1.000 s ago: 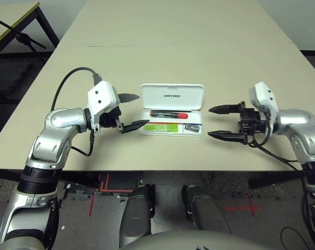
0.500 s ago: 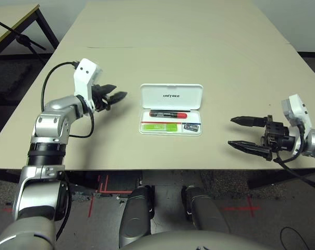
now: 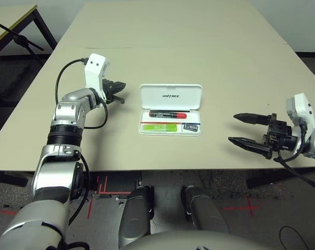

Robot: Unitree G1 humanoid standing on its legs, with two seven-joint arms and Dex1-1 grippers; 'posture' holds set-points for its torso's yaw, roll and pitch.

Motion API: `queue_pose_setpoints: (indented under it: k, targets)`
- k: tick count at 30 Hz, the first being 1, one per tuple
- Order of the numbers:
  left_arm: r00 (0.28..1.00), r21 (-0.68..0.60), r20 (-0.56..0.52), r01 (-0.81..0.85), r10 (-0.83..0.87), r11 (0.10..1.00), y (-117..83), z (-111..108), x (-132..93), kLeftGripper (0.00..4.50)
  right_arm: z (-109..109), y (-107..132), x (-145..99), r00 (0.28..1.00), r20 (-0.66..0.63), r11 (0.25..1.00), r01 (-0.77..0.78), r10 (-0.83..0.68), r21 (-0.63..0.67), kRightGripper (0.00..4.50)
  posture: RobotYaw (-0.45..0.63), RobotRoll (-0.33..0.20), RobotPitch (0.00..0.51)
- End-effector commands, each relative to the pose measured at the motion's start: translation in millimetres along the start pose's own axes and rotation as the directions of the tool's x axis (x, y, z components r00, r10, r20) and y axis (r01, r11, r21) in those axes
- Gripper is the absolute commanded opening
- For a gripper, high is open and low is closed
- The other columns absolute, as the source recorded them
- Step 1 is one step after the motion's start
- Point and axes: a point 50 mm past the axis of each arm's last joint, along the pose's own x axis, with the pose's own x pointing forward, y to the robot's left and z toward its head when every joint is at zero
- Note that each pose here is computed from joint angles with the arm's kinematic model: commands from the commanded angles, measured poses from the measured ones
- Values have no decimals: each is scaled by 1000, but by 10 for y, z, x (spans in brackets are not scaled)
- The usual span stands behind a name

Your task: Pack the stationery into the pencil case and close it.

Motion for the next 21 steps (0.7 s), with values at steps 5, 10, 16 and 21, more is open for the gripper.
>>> queue_pose_setpoints:
  k: [5, 10, 16, 21]
  targets:
    - [994, 33, -7, 105, -105, 994, -154, 52, 116, 23, 40, -1, -12, 1000, 1, 999, 16, -16, -36, 4500, -138, 0, 135]
    - [954, 81, -14, 300, -300, 951, -362, 76, 35, 23, 39, 3, 4, 1000, -1, 999, 13, -13, -39, 4500, -139, 0, 137]
    - [854, 177, -77, 520, -515, 836, -597, 31, -210, 23, 32, -4, 38, 1000, -6, 999, 2, -2, -40, 4500, -129, 0, 138]
    - [795, 233, -162, 606, -585, 760, -682, -47, -354, 23, 29, -21, 61, 1000, -12, 999, -10, 9, -44, 4500, -119, 0, 139]
